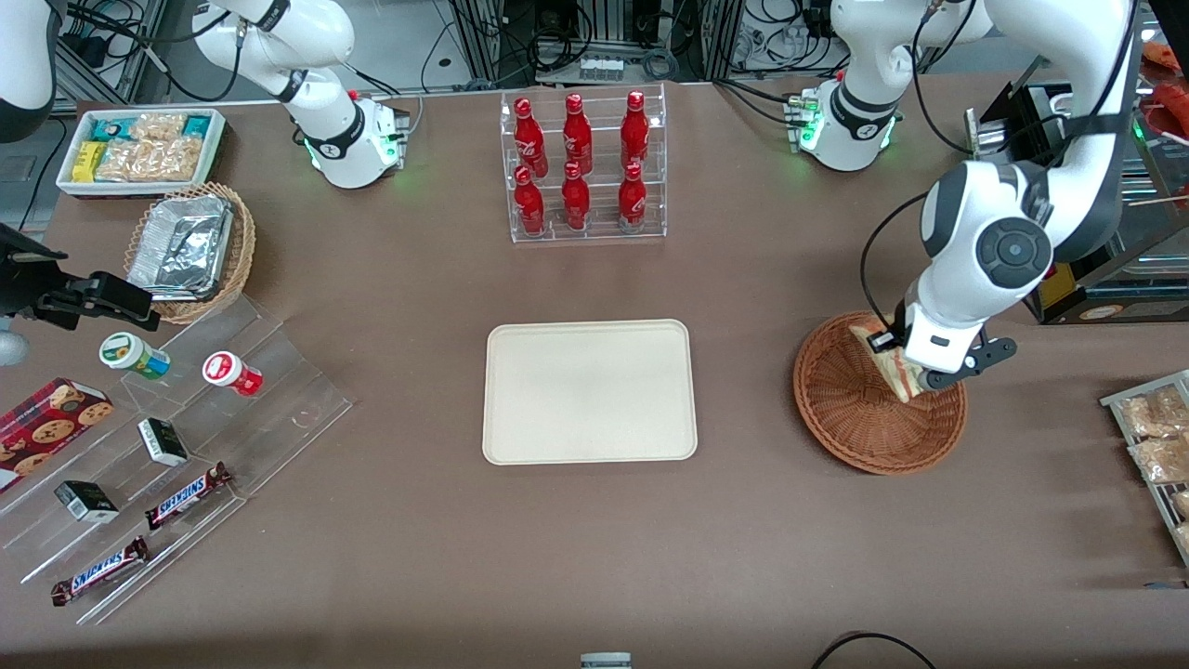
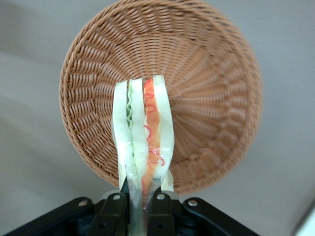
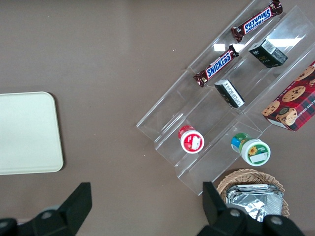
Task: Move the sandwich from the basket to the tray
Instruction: 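Carry the sandwich with the left gripper over the cream tray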
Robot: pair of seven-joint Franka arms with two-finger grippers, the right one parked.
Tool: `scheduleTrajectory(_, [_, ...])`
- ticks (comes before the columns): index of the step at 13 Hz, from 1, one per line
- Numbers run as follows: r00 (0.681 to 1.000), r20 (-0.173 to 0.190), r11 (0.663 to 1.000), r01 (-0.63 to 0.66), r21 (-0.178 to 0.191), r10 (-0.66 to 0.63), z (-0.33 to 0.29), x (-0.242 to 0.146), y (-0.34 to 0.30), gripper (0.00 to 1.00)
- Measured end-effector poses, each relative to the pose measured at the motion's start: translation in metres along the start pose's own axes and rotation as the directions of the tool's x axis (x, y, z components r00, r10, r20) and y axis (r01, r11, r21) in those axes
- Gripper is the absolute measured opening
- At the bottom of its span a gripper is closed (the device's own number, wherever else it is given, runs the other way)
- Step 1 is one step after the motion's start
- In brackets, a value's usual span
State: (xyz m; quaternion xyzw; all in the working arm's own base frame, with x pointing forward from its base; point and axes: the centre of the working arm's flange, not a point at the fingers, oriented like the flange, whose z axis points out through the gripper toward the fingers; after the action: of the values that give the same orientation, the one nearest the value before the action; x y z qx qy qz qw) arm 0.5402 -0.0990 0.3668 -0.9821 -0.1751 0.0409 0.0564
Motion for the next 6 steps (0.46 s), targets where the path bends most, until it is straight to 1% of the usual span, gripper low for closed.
scheduleTrajectory(1, [0.999, -0.011, 0.999, -0.037, -0.005, 0.037, -0.016, -0.004, 0.013, 0.15])
scheduleTrajectory(2, [0.997, -0.022, 0.997, -0.069, -0.021, 0.068, -0.030, -0.010, 0.029, 0.15])
scheduleTrajectory(3, [0.995, -0.026, 0.994, -0.095, -0.049, 0.094, -0.040, -0.018, 0.047, 0.15])
scheduleTrajectory(4, [0.992, -0.023, 0.989, -0.122, -0.078, 0.120, -0.047, -0.028, 0.064, 0.15])
scheduleTrajectory(5, [0.988, -0.021, 0.984, -0.152, -0.097, 0.151, -0.051, -0.038, 0.080, 0.15])
scheduleTrajectory(6, [0.982, -0.023, 0.976, -0.189, -0.108, 0.187, -0.054, -0.049, 0.098, 0.15])
